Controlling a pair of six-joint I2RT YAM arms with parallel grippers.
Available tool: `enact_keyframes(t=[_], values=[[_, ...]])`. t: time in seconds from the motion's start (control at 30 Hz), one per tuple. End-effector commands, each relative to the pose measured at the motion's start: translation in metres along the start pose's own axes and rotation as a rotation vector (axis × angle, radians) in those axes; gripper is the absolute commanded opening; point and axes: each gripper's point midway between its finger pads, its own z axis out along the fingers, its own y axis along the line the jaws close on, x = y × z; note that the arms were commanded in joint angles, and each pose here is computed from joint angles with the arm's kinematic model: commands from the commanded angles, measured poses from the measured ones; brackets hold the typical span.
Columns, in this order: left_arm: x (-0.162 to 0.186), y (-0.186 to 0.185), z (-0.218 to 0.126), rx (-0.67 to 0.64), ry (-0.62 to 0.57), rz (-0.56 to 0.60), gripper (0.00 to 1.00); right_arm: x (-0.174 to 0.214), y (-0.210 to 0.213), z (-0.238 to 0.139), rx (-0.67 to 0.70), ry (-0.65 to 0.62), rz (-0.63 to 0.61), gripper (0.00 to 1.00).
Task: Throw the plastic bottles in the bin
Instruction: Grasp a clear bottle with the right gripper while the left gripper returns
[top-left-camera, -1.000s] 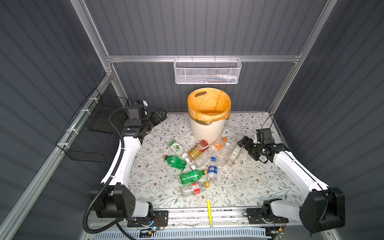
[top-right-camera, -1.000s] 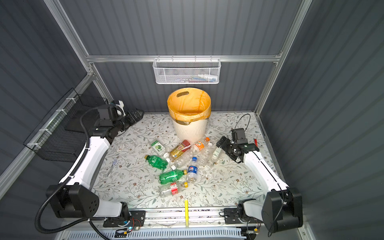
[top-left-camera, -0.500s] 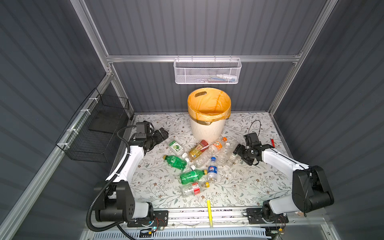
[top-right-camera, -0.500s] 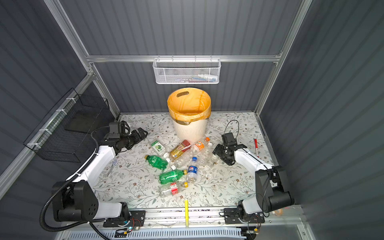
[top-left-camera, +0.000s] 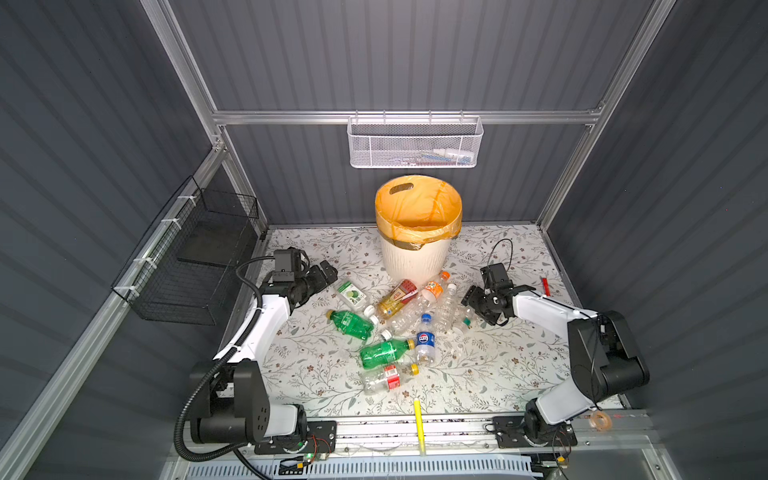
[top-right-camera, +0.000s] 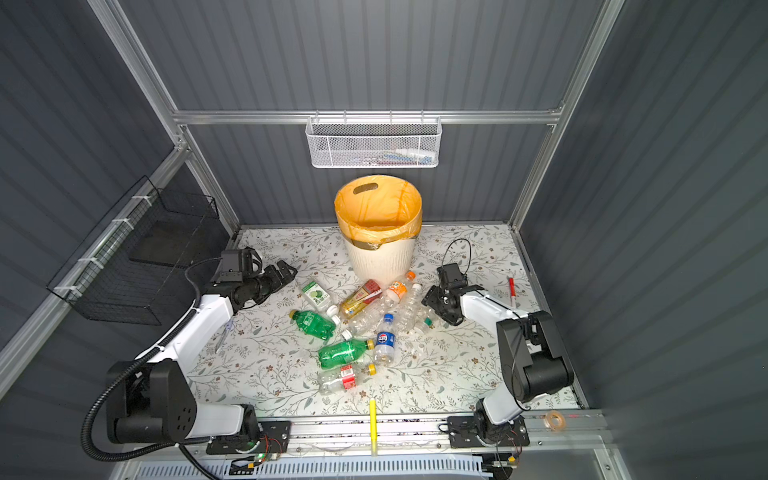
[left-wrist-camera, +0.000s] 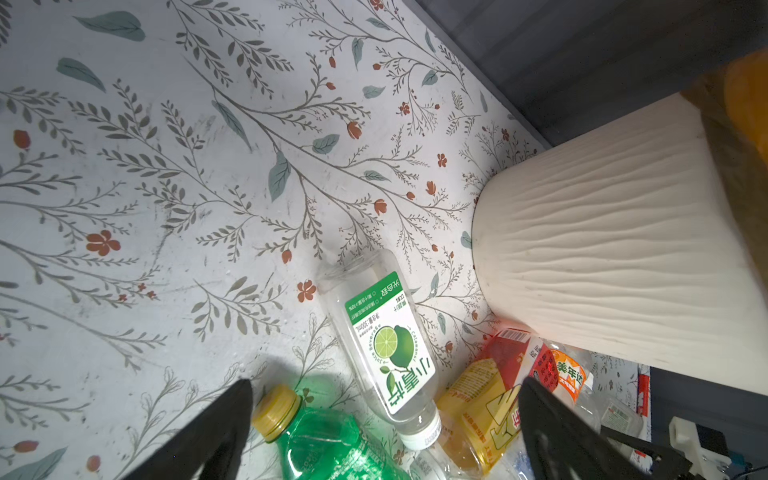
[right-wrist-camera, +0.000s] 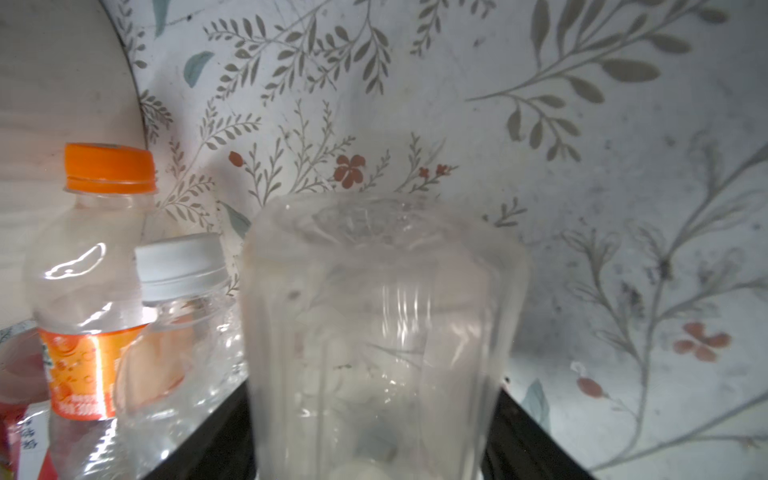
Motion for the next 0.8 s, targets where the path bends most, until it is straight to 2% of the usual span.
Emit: enact_keyframes(t=[0.0, 0.4, 0.77], values=[[0.004, 0.000, -0.002, 0.012, 0.005, -0.010, 0.99, -0.003, -0.001, 0.003, 0.015, -0.016, 0.003, 0.76], [0.008, 0.000, 0.002, 0.019, 0.019, -0.017, 0.99, 0.005, -0.024, -0.015, 0.036, -0.036, 0.038, 0.54], [0.018, 0.005, 0.004, 0.016, 0.044, -0.014, 0.99, 0.017, -0.079, -0.076, 0.033, -0.050, 0.109, 0.52]])
